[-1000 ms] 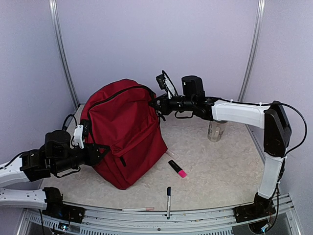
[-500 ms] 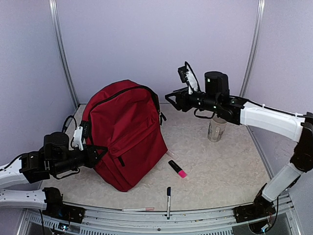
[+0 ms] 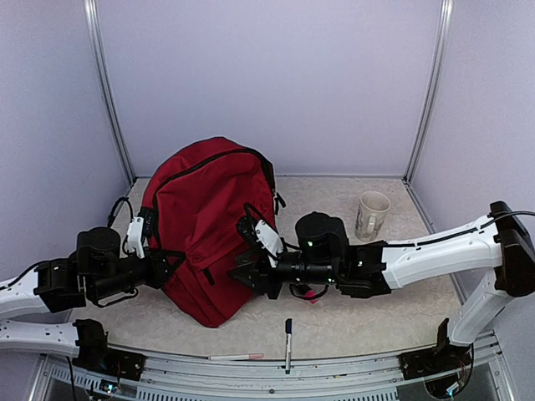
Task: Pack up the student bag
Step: Grab the lower front pocket of the student bag.
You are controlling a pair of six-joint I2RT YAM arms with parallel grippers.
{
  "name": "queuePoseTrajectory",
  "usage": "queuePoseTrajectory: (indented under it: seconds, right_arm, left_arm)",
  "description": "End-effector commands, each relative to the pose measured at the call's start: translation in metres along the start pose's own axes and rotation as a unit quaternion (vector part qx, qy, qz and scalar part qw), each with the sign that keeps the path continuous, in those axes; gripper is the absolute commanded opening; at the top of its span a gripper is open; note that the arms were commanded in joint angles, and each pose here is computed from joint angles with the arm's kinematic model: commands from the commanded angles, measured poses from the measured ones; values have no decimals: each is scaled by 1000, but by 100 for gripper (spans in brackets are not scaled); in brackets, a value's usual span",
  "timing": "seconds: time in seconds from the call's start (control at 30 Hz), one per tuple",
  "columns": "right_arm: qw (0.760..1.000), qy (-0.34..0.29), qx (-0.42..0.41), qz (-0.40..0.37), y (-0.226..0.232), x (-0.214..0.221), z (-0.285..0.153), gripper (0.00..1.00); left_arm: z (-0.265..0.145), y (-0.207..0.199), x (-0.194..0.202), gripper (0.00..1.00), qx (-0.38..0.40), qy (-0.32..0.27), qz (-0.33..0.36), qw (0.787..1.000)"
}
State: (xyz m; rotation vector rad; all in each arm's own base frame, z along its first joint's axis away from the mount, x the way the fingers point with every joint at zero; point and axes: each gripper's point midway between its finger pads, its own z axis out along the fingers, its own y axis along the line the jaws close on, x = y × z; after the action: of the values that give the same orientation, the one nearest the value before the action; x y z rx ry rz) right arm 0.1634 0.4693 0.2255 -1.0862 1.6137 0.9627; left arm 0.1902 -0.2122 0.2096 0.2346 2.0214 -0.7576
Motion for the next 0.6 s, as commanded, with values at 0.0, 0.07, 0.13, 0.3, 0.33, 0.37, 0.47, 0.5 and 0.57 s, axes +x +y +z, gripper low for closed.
queuePoseTrajectory:
  seconds: [0.0,0.07,0.13,0.3,0.33,0.37,0.47,0.5,0.57]
  right_arm:
    - [998,-35,-2,46,0,-5,24,47]
    - [998,-31,-3,55,1,2,34,47]
    - [998,-31,-8,57,2,2,43,48]
    - [997,-41,-29,57,9,-1,57,49]
    - [997,-39,-30,57,9,1,60,49]
    - [997,-37,-30,57,9,2,63,49]
    - [997,-41,-43,57,13,0,68,48]
    - [996,-43,-51,56,17,-1,69,47]
    - [996,-36,-58,51,22,2,74,46]
  left_arm:
    - [-7,-22,-28,0,34,-43,-12,998]
    - [-7,-24,-28,0,33,-43,-10,998]
    - [-7,-26,-29,0,35,-45,-7,998]
    - [-6,-28,-29,0,37,-44,-5,998]
    - [-5,-28,-28,0,36,-44,-4,998]
    - [-5,-28,-28,0,37,-44,-4,998]
    - [-4,-29,-27,0,37,-43,-3,998]
    - [-5,-29,-27,0,38,-43,-3,998]
    - [-5,-30,-28,0,38,-43,-3,998]
